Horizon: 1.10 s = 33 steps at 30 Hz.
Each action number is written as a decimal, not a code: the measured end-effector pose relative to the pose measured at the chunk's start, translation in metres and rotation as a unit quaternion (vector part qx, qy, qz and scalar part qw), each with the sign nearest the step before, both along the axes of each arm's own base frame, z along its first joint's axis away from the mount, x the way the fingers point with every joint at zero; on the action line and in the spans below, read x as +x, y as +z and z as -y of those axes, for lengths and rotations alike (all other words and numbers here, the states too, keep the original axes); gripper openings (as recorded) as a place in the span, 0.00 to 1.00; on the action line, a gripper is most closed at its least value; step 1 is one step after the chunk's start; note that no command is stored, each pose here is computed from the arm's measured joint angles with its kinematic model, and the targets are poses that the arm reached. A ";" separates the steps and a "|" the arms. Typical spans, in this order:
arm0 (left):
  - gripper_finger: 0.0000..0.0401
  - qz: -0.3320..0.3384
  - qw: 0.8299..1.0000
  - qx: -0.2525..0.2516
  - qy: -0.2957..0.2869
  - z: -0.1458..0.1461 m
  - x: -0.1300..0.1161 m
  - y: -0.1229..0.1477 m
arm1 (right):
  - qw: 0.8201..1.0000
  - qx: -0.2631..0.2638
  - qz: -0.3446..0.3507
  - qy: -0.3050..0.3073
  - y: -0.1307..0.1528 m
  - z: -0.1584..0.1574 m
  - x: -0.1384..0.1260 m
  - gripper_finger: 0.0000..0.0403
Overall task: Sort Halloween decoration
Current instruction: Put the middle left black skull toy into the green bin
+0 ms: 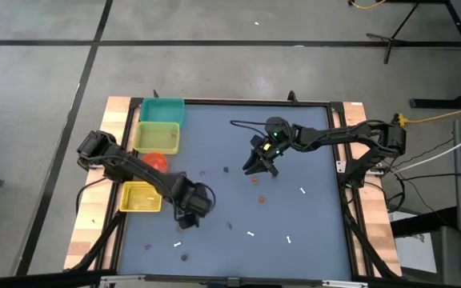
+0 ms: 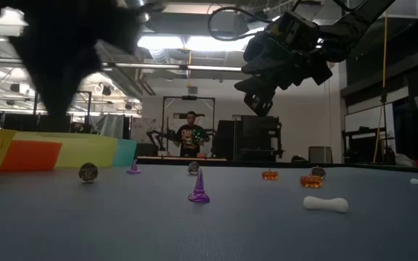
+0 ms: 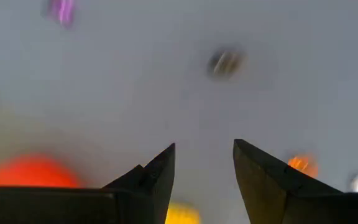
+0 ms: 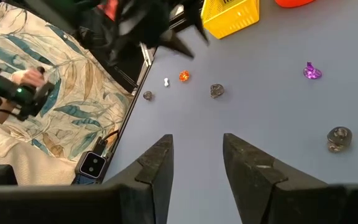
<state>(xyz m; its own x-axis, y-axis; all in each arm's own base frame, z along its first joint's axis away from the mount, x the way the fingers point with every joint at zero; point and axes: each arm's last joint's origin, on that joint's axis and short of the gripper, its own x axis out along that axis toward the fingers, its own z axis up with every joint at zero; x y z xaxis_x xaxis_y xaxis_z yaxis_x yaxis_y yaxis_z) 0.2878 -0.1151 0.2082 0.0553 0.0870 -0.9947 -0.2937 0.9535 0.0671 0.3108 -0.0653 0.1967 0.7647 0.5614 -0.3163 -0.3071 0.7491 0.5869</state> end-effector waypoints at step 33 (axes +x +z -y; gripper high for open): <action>0.36 0.142 0.984 -0.010 0.106 -0.004 0.003 -0.054 | 1.000 0.000 0.000 0.000 0.000 0.000 0.000 0.34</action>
